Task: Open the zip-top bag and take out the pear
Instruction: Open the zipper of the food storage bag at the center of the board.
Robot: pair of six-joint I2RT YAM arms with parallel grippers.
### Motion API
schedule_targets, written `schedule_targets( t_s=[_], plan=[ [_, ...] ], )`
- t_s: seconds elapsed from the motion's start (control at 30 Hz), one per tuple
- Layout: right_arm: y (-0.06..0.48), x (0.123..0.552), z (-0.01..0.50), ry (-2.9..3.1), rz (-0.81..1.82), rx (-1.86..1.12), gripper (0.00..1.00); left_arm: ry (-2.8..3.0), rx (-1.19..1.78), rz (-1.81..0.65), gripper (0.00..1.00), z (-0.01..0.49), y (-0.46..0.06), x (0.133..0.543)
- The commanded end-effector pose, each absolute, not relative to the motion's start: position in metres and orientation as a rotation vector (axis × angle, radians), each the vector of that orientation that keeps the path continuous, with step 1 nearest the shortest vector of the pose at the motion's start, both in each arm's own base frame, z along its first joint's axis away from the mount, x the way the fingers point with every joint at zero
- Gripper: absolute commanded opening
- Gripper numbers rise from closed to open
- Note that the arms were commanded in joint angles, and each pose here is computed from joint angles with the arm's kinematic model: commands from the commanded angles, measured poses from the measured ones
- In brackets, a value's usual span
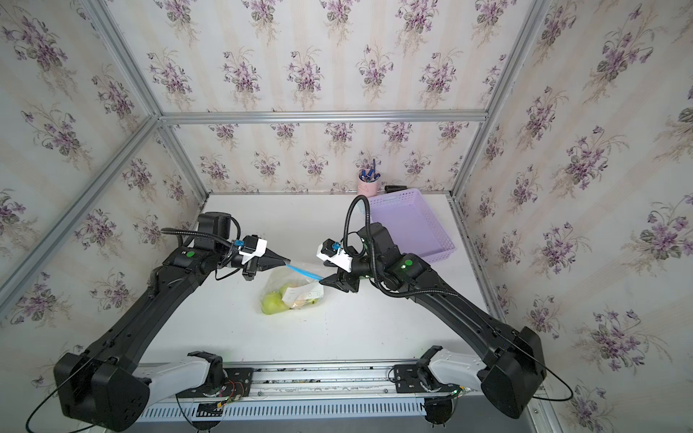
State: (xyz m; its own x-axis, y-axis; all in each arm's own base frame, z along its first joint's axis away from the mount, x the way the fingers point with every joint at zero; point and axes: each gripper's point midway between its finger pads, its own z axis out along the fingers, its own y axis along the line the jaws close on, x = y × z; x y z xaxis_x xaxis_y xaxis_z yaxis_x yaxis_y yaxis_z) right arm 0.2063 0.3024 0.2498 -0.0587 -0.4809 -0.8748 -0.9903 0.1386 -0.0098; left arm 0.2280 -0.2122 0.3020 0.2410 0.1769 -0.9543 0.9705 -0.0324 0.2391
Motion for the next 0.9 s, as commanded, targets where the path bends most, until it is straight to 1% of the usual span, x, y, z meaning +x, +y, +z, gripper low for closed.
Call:
schedule_targets(
  t_s=[0.0, 0.1, 0.23, 0.33, 0.43, 0.47, 0.53, 0.57, 0.6, 0.63, 0.67, 0.7, 0.77, 0.8, 0.83, 0.87],
  plan=[
    [0.303, 0.215, 0.251, 1.662, 0.796, -1.427, 0.51, 1.112, 1.452, -0.964, 0.00, 0.308, -0.212, 0.225],
    [0.303, 0.222, 0.251, 1.677, 0.771, -1.406, 0.42, 1.111, 1.453, -0.967, 0.00, 0.308, -0.213, 0.224],
    [0.303, 0.222, 0.251, 1.676, 0.766, -1.405, 0.37, 1.113, 1.451, -0.970, 0.00, 0.307, -0.213, 0.225],
    [0.304, 0.228, 0.247, 1.702, 0.739, -1.384, 0.28, 1.110, 1.450, -0.975, 0.00, 0.308, -0.213, 0.225],
    [0.317, 0.223, 0.243, 1.696, 0.735, -1.403, 0.24, 1.112, 1.448, -0.981, 0.00, 0.309, -0.213, 0.227],
    [0.321, 0.222, 0.242, 1.695, 0.733, -1.404, 0.20, 1.112, 1.447, -0.983, 0.00, 0.309, -0.214, 0.227],
    [0.326, 0.224, 0.242, 1.703, 0.736, -1.382, 0.00, 1.125, 1.443, -0.986, 0.00, 0.309, -0.214, 0.230],
    [0.327, 0.227, 0.243, 1.710, 0.735, -1.361, 0.00, 1.143, 1.439, -0.981, 0.09, 0.307, -0.214, 0.232],
    [0.327, 0.232, 0.246, 1.717, 0.725, -1.333, 0.00, 1.200, 1.413, -0.957, 0.31, 0.305, -0.214, 0.241],
    [0.327, 0.238, 0.252, 1.721, 0.710, -1.291, 0.00, 1.317, 1.330, -0.907, 0.56, 0.304, -0.212, 0.260],
    [0.325, 0.246, 0.256, 1.735, 0.699, -1.243, 0.00, 1.441, 1.215, -0.857, 0.76, 0.304, -0.206, 0.280],
    [0.324, 0.255, 0.263, 1.756, 0.716, -1.182, 0.00, 1.571, 1.076, -0.750, 0.90, 0.302, -0.192, 0.303],
    [0.321, 0.278, 0.275, 1.858, 0.792, -0.994, 0.00, 1.689, 0.821, -0.675, 0.94, 0.312, -0.160, 0.332],
    [0.320, 0.290, 0.284, 1.915, 0.845, -0.885, 0.00, 1.747, 0.627, -0.689, 0.96, 0.318, -0.142, 0.345],
    [0.322, 0.301, 0.286, 1.995, 0.918, -0.773, 0.00, 1.785, 0.450, -0.761, 0.99, 0.322, -0.129, 0.352],
    [0.326, 0.308, 0.288, 2.042, 0.980, -0.711, 0.00, 1.817, 0.309, -0.851, 1.00, 0.322, -0.126, 0.354]
  ],
)
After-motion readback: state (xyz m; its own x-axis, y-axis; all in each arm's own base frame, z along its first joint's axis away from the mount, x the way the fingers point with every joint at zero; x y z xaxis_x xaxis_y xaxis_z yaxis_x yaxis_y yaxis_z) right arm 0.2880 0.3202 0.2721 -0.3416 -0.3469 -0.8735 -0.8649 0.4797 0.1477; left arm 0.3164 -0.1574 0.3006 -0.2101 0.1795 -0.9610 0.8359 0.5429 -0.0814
